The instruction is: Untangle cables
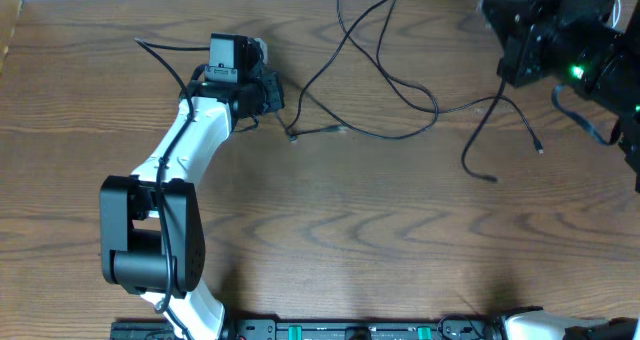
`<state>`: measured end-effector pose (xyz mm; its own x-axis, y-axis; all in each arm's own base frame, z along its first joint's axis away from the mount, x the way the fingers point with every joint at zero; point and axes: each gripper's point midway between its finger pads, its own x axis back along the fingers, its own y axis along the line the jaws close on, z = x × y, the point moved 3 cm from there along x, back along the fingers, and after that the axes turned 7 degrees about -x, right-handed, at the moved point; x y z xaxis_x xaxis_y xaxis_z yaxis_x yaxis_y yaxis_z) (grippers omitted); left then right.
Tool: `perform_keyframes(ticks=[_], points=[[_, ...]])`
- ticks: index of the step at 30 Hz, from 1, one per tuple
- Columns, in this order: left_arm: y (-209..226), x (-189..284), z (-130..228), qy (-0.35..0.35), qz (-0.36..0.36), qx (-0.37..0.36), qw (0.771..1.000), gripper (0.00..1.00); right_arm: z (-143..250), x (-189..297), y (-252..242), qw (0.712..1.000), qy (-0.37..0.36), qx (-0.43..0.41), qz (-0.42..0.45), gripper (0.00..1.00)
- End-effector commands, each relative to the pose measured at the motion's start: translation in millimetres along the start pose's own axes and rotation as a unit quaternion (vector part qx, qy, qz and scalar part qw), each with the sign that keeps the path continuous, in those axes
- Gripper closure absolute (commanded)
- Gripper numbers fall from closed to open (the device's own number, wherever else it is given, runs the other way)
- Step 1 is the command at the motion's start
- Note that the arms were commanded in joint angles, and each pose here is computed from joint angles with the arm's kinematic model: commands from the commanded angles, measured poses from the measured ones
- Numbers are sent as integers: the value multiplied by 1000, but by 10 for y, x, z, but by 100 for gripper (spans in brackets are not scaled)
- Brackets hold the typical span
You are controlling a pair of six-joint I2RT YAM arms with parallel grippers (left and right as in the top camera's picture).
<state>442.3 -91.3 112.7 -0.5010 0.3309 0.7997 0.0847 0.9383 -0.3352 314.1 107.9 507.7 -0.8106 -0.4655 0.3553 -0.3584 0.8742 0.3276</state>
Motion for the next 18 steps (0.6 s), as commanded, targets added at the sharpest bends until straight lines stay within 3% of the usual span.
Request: perform_keyframes(ticks=[1, 7, 18], points=[[167, 24, -76, -14, -60, 13, 998, 92, -328, 270, -144, 994, -82, 17, 70, 99], [439, 83, 40, 4, -153, 20, 988, 93, -1019, 1162, -718, 931, -262, 6, 255, 99], [511, 111, 120, 20, -179, 28, 983, 93, -1420, 1836, -1711, 814, -364, 2, 453, 99]])
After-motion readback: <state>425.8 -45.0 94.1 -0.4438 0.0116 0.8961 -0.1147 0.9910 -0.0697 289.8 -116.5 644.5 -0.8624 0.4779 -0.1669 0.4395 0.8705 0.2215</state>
